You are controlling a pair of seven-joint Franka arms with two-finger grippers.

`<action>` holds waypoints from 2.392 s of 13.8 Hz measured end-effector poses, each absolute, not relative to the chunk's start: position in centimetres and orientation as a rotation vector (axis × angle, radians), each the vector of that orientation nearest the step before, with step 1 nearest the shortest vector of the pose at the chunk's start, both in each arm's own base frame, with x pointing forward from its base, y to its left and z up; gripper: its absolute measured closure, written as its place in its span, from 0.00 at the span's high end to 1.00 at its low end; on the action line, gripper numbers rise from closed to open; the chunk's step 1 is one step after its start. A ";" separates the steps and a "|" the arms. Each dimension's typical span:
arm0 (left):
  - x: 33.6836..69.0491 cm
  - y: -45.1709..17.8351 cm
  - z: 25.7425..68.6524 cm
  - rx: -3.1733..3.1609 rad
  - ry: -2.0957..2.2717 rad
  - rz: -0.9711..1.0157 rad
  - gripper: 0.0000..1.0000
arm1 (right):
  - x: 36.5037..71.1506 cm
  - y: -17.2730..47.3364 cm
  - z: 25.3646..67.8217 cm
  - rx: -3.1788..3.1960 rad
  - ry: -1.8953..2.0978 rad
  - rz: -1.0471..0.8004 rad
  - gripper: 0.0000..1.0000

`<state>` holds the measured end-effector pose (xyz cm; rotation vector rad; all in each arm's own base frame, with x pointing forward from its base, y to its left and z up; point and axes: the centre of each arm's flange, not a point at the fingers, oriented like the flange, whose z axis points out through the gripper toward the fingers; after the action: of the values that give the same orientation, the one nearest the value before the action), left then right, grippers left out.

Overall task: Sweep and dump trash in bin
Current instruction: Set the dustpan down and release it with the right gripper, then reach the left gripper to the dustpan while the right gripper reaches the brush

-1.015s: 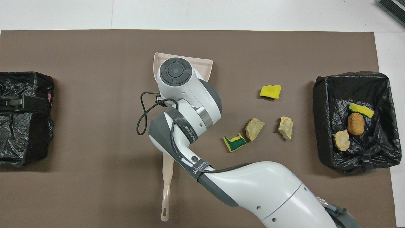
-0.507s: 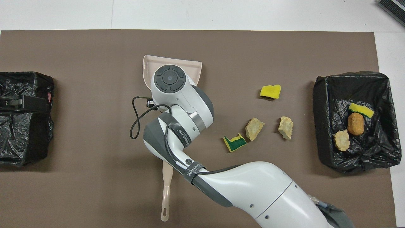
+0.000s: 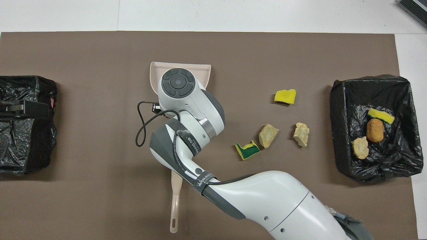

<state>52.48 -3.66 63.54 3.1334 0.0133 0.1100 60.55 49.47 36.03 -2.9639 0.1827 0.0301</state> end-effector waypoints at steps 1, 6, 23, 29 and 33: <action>52.5 -3.7 63.5 3.133 0.013 0.110 1.00 | 60.5 49.4 36.9 -2.957 0.182 0.020 0.67; 52.5 -3.6 63.0 3.134 0.015 0.094 1.00 | 57.2 49.0 41.7 -2.987 0.143 0.035 0.87; 56.7 -14.7 55.0 3.071 -0.109 0.213 1.00 | 28.3 50.4 35.3 -3.072 0.109 0.223 0.81; 57.9 -25.0 46.4 3.037 -0.035 0.179 1.00 | 29.6 50.2 34.9 -3.002 0.204 0.232 0.63; 57.4 -30.2 39.9 3.042 -0.049 0.109 1.00 | 29.9 50.1 34.8 -2.997 0.221 0.240 0.38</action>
<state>57.38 -30.19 39.92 3.0421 -0.0491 0.1088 29.93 50.06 34.81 -2.9972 0.2215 0.2402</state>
